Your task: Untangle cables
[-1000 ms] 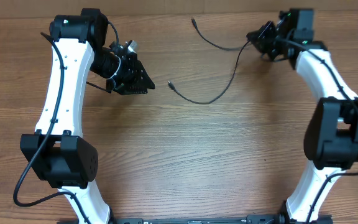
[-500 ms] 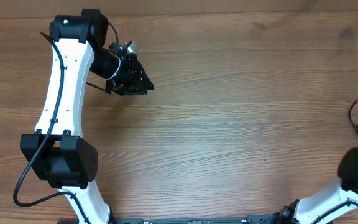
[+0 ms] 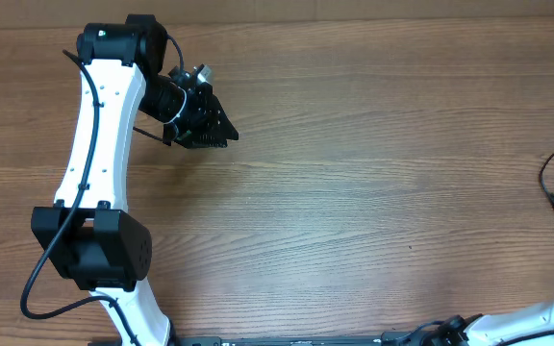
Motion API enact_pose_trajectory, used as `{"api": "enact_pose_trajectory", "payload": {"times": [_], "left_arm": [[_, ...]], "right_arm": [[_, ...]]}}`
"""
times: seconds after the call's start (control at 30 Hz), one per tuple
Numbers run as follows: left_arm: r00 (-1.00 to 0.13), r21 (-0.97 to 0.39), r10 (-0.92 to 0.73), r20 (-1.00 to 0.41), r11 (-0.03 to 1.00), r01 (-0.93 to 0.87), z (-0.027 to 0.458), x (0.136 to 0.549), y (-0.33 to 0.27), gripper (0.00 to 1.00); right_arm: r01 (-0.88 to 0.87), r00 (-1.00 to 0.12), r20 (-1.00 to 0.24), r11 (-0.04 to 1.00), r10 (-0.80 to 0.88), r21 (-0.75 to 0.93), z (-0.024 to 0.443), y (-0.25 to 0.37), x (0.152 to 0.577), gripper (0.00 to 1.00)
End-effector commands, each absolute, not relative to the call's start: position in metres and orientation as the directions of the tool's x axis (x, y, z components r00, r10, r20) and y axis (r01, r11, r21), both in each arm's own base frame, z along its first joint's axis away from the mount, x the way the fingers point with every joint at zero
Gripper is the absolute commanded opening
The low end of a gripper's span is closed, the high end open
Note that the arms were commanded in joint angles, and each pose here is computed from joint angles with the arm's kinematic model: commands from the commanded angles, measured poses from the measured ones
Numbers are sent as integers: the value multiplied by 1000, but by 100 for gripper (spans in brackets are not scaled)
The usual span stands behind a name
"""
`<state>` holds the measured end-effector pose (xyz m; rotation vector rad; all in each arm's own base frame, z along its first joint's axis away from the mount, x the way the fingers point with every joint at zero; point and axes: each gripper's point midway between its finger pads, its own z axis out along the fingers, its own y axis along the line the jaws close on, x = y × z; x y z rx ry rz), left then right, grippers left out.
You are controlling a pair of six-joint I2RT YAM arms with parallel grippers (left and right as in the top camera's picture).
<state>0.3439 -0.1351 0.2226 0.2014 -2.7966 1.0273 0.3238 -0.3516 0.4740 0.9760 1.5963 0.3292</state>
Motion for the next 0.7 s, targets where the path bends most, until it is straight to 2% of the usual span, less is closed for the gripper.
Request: {"api": "enact_pose_trajectory", "payload": {"times": [0.0,0.03,0.23,0.43,0.57,0.67], "left_arm": [[-982,-647,-49,181,747,-156,225,342,-141,27],[-982,-647,-47,181,747,-155,225,341,-142,27],[-983,-646,-20,183,751,-135,225,337,-151,27],[-983,-646,1,184,754,-120,225,333,-158,27],[-983,-646,1,185,754,-121,225,333,-158,27],[-983,-646,1,185,754,-120,226,333,-158,27]], "right_arm": [[425,68,-719,632,691,648,491,-358,305,76],[443,80,-720,622,689,645,490,-363,300,100],[461,92,-718,610,690,645,489,-368,295,100],[373,18,-700,644,714,668,489,-340,317,100],[372,-48,-648,615,760,695,473,-318,333,100],[436,-96,-576,555,812,709,450,-299,343,100]]}}
